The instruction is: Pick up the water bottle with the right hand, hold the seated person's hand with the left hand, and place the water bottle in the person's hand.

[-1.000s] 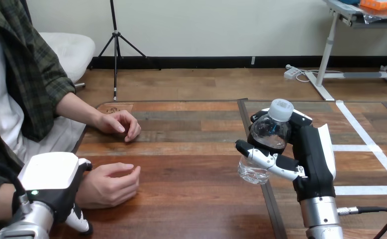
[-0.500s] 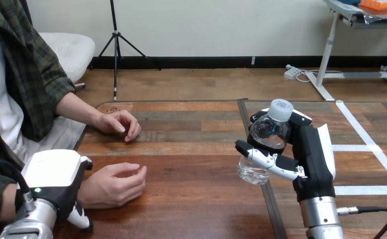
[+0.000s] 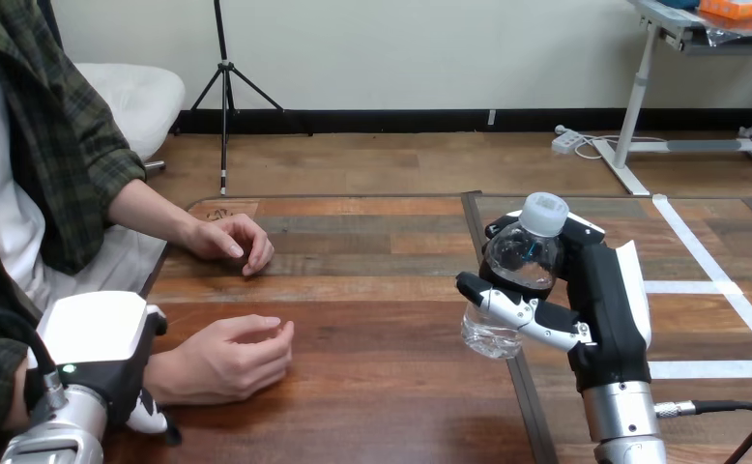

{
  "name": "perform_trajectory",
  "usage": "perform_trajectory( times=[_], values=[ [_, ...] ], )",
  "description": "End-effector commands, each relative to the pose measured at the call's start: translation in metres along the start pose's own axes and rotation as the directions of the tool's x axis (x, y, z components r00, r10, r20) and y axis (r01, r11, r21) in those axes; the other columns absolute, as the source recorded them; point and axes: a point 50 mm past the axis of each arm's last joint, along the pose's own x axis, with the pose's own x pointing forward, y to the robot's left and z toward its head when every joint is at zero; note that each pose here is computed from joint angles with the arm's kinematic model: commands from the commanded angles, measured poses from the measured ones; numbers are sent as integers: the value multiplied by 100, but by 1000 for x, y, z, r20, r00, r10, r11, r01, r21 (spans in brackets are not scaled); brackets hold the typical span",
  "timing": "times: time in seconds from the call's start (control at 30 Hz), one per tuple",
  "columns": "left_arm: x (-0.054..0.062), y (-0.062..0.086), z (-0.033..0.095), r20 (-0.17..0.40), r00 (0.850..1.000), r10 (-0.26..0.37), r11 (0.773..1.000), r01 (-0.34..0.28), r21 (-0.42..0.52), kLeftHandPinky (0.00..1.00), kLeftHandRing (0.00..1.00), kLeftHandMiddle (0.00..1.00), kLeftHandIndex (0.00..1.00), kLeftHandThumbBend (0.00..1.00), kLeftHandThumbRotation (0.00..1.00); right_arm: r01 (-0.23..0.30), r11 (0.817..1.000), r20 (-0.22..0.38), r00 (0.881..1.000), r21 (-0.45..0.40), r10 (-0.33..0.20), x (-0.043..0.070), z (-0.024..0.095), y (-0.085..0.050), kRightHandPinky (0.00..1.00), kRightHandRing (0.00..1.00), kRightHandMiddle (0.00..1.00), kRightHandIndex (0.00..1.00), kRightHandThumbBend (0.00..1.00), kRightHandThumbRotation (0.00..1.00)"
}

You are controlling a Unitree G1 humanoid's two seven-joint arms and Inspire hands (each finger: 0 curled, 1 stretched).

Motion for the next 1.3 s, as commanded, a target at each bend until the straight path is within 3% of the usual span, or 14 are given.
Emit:
perform_trajectory(
  times=[0.0, 0.67, 1.27],
  values=[
    [5, -2, -3, -17, 1000, 5, 999, -4, 49, 73, 75, 77, 75, 82, 0, 18, 1000, 102, 995, 18, -19, 19, 16, 0, 41, 44, 49, 50, 68, 0],
    [8, -6, -5, -37, 999, 32, 998, -30, 53, 62, 65, 68, 70, 79, 0, 21, 1000, 101, 995, 21, -23, 18, 17, -1, 42, 44, 49, 50, 68, 0],
    [9, -10, -4, -14, 998, 62, 998, -62, -17, 57, 59, 61, 63, 80, 0, 21, 999, 100, 995, 24, -23, 19, 17, -2, 42, 44, 49, 51, 68, 0]
  ],
)
